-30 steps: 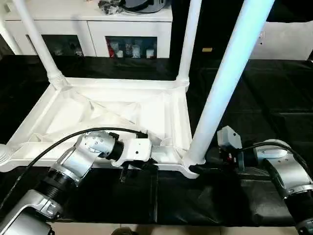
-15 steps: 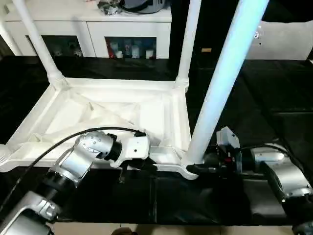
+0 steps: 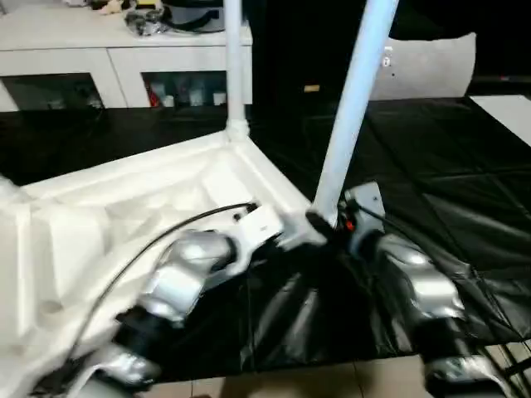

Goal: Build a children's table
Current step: Rotate leg to tighten

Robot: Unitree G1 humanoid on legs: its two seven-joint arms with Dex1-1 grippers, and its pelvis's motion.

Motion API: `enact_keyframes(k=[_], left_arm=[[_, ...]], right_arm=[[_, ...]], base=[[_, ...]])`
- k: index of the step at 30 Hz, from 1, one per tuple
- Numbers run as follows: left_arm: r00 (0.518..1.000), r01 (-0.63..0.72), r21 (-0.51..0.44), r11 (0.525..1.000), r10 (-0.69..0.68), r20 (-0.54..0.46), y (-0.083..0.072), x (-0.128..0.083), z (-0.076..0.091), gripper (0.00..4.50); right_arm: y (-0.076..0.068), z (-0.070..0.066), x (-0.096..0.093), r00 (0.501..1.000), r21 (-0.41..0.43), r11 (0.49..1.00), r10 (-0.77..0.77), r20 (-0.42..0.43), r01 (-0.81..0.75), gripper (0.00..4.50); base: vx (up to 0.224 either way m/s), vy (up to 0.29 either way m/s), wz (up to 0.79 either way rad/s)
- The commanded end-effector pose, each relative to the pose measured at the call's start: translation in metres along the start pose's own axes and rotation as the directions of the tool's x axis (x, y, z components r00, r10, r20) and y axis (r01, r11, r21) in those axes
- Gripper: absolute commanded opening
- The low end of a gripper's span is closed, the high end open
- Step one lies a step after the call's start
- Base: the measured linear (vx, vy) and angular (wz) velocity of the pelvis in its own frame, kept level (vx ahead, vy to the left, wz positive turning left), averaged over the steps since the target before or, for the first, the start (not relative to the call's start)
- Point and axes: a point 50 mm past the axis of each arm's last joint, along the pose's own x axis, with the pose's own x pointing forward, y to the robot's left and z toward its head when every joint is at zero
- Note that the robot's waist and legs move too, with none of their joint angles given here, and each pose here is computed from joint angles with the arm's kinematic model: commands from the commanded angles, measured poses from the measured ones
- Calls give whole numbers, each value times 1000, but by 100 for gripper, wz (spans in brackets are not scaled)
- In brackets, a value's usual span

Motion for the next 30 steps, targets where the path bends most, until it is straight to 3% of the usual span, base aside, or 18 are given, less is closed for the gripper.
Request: enact_keyframes(k=[1, 6, 14, 20, 27, 29, 30], left_arm=[[996, 51, 84, 995, -57, 74, -15, 12, 29, 0], [999, 28, 116, 993, -30, 17, -4, 5, 16, 0], [998, 67, 155, 986, -67, -5, 10, -9, 2, 0], [966, 258, 277, 926, -252, -58, 4, -23, -18, 0], [937, 348, 317, 882, -334, -99, 6, -31, -24, 0], [902, 430, 349, 833, -413, -126, 5, -37, -25, 0], [895, 444, 357, 822, -427, -131, 5, -39, -25, 0]], right_arm=[[30, -15, 9, 991, 93, 988, 124, -42, -120, 339], [18, -7, -5, 986, 90, 982, 165, 36, -168, 384], [-15, 2, -42, 958, -70, 958, 282, 43, -279, 441], [-40, 16, -70, 908, -183, 890, 415, -58, -418, 441], [-42, 24, -75, 857, -246, 821, 499, -131, -516, 441], [-35, 24, -76, 795, -270, 748, 578, -184, -607, 441], [-34, 24, -76, 784, -273, 735, 590, -195, -621, 441]], base=[[0, 0, 0], [0, 0, 0], [0, 0, 0], [0, 0, 0], [0, 0, 0], [0, 0, 0], [0, 0, 0]])
